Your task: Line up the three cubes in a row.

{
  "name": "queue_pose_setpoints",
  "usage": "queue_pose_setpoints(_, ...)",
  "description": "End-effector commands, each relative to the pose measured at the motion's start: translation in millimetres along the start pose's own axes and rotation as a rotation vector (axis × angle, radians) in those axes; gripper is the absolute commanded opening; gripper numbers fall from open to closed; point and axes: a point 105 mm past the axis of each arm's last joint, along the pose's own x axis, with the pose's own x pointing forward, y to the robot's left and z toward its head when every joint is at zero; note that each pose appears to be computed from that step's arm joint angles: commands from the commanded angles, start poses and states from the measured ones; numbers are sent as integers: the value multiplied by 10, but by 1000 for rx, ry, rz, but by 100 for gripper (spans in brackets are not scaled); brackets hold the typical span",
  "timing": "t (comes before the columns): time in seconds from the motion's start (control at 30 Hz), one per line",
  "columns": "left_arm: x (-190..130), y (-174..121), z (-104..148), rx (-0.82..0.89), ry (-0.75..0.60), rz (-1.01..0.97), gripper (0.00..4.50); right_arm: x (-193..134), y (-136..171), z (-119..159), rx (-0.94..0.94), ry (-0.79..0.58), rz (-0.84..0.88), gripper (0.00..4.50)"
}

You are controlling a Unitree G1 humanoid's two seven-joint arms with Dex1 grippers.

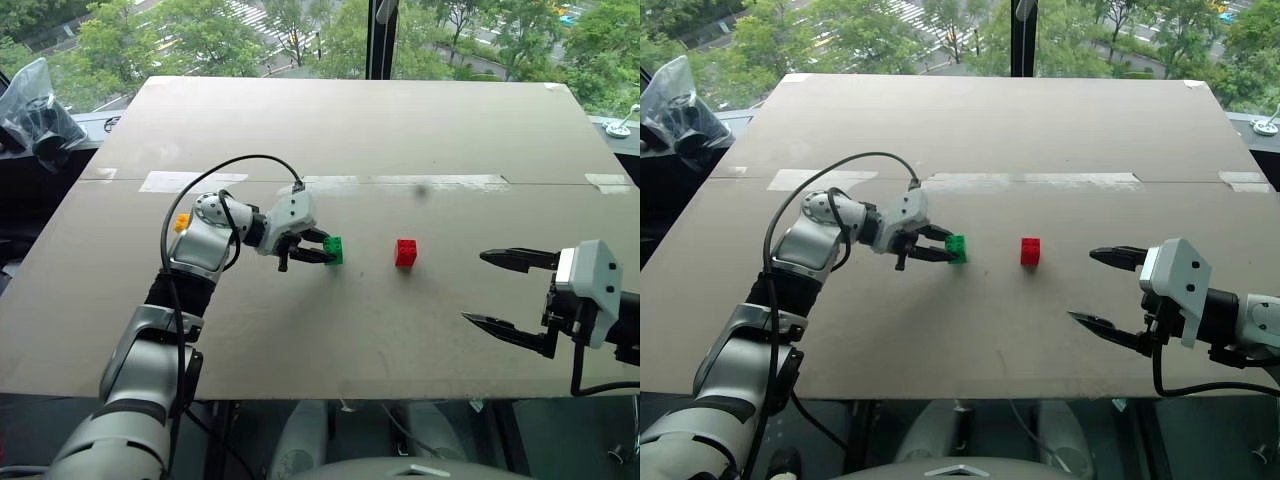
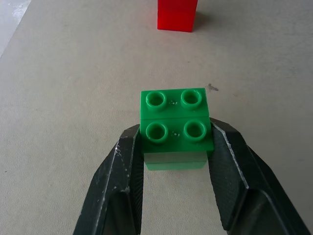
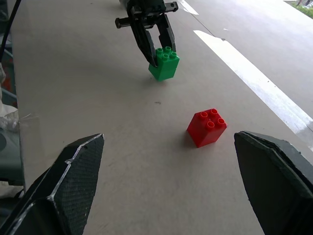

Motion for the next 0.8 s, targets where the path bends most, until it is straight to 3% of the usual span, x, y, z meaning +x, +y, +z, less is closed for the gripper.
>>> queue_pose_setpoints(0.03,31,21,83,36,-35,-9,124,-18,0,75,-45,-16,-5,440)
queue_pose_setpoints(0.63,248,41,161,100,-62,-80,124,-16,28,114,-32,-29,-33,440)
queue_pose_setpoints(0.8,226,46,138,102,-53,-76,355,-17,54,117,-26,-28,-37,440)
